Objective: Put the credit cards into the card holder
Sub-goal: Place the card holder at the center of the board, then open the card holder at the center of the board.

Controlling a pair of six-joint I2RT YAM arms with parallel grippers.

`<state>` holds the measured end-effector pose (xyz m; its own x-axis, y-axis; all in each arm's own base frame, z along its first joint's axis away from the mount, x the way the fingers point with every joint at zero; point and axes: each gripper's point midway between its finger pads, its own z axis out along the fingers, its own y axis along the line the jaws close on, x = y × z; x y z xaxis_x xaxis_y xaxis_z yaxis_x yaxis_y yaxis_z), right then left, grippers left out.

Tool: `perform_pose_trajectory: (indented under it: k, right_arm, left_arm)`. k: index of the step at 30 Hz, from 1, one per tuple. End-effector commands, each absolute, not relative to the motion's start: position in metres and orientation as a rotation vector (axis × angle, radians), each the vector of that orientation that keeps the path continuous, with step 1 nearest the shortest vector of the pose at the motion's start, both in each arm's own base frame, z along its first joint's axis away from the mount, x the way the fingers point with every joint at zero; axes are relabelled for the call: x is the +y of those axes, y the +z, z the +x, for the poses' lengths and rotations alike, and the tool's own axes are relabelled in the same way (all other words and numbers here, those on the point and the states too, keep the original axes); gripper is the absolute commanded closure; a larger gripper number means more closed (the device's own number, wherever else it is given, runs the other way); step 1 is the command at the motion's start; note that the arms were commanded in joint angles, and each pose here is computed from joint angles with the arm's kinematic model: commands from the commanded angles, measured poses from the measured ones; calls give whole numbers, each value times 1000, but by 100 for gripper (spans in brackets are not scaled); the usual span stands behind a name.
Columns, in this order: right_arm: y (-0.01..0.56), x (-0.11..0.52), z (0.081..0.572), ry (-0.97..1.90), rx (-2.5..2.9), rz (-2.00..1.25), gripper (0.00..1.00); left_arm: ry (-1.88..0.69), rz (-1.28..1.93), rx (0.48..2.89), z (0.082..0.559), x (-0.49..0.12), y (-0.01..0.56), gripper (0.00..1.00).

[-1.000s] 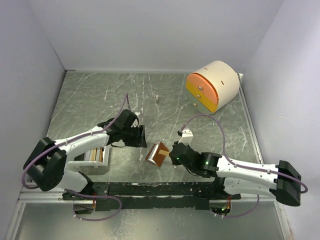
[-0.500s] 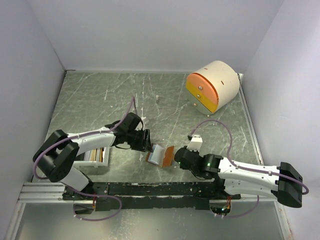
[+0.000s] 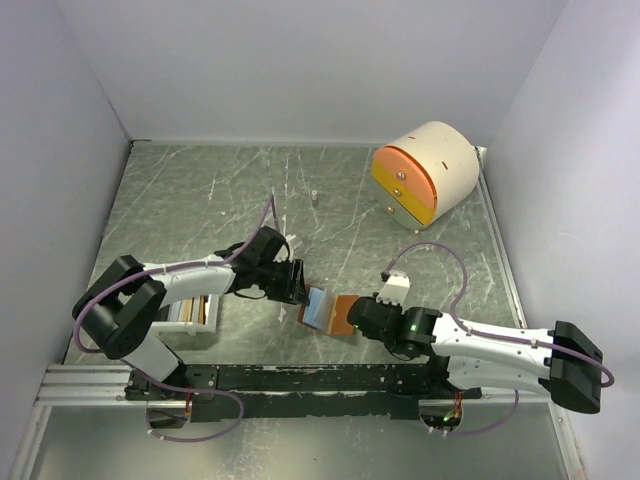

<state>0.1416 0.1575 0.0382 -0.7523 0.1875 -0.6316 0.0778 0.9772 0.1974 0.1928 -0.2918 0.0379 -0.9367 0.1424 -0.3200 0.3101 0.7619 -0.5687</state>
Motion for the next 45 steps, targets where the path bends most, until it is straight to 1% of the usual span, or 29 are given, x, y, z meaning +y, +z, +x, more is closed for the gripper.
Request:
perform_pose_trajectory:
  k: [1,6,9,10,11,12,13,15,16,18,20,23,26,28,31,37,42,45]
  right_arm:
    - [45,160,150,236,2370,214,100]
    - [43,165,149,254,2381,193,100]
    - [45,170,149,276,2381,178,100]
    - [45,171,149,275,2384,166,100]
    - [48,173,150,282,2384,155,96]
    - [50,174,150,280,2387,145,87]
    - [55,177,150,287,2388,138,79]
    - [66,182,151,305,2388,124,68]
    - [73,185,151,321,2385,117,64]
    - [89,192,153,349,2376,93,58]
    - [106,200,156,381,2356,83,55]
    - [130,222,160,490,2313,29,54]
    - [138,247,162,594,2302,2,54]
    - [138,259,166,606,2300,10,53]
    - [122,265,173,555,2323,47,53]
    - [85,271,176,440,2398,24,53]
    - [82,280,173,491,2417,2,53]
    - [75,269,174,432,2423,28,54]
  left_arm:
    - [-1068,386,2652,188,-307,44,42]
    - [-1128,379,2650,185,-312,42,43]
    - [-1126,374,2663,185,-313,38,47]
    - [-1128,373,2668,184,-313,37,52]
    - [-1129,370,2670,184,-313,37,60]
    - [-1128,364,2672,184,-312,38,70]
    - [-1126,362,2674,183,-312,39,78]
    - [-1121,352,2670,184,-312,42,89]
    - [-1122,349,2668,184,-311,44,93]
    - [-1129,342,2667,184,-312,47,93]
    - [-1133,336,2667,183,-313,51,93]
    - [-1105,321,2676,182,-311,53,93]
    - [-1074,310,2683,179,-309,53,93]
    - [-1059,304,2687,177,-306,54,93]
    - [-1066,287,2682,174,-305,57,93]
    - [-1074,270,2666,172,-303,62,93]
    - [-1075,276,2664,172,-303,62,93]
    - [-1064,269,2669,172,-301,60,93]
